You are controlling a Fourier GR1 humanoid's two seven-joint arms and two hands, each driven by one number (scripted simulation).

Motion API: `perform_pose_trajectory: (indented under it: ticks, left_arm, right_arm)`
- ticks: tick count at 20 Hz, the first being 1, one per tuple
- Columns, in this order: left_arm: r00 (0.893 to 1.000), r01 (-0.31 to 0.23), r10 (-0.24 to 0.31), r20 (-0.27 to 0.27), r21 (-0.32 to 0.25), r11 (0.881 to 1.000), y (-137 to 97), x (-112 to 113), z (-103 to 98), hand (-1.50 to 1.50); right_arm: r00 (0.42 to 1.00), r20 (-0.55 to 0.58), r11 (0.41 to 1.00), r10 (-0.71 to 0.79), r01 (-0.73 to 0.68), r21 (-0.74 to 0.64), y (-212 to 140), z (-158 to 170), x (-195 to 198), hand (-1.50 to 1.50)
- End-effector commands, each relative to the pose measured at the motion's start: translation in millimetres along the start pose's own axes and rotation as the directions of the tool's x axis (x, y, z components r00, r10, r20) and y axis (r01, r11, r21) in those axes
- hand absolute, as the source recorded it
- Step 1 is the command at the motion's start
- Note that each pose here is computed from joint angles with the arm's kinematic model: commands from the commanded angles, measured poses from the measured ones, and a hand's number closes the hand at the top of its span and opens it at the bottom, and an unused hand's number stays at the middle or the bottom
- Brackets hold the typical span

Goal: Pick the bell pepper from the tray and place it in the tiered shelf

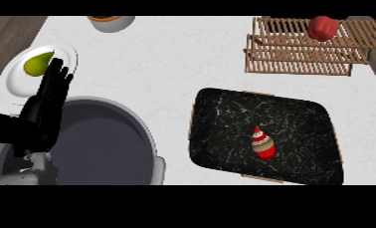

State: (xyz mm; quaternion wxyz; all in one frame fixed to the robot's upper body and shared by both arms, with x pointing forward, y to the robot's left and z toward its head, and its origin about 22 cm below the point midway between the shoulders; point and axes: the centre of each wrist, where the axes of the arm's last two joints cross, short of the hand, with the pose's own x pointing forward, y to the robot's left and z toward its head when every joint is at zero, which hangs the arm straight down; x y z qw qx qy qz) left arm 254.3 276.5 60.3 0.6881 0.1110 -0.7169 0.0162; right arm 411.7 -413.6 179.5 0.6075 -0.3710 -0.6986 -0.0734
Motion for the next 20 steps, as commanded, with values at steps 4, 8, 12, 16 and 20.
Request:
perform_pose_trajectory:
  ticks: [4,8,12,16,20]
  left_arm:
    - [1.000,-0.001,0.001,-0.010,0.017,1.000,-6.5,-10.2,2.1,0.00]
    - [1.000,0.005,-0.005,0.002,-0.002,1.000,-10.0,-8.3,15.6,0.00]
    - [1.000,-0.005,0.005,-0.016,-0.003,1.000,-2.5,-7.3,-0.2,0.00]
    - [1.000,-0.029,0.029,-0.007,0.004,1.000,-1.3,-13.5,12.4,0.00]
    - [1.000,0.001,-0.001,-0.007,0.005,1.000,0.4,-4.6,7.4,0.00]
  right_arm:
    - [0.993,-0.113,0.992,-0.038,0.024,-0.121,-97.7,-6.9,-4.7,-1.50]
    - [0.988,-0.154,0.994,-0.025,0.008,-0.110,-140.2,6.9,-31.4,-1.50]
    - [0.993,-0.105,0.996,-0.057,0.049,-0.074,-190.6,20.6,-45.5,-1.50]
    - [0.996,-0.068,0.997,-0.062,0.059,-0.052,-225.4,34.3,-55.2,-1.50]
    - [0.994,-0.097,0.999,-0.053,0.052,-0.015,-225.8,40.2,-59.7,-1.50]
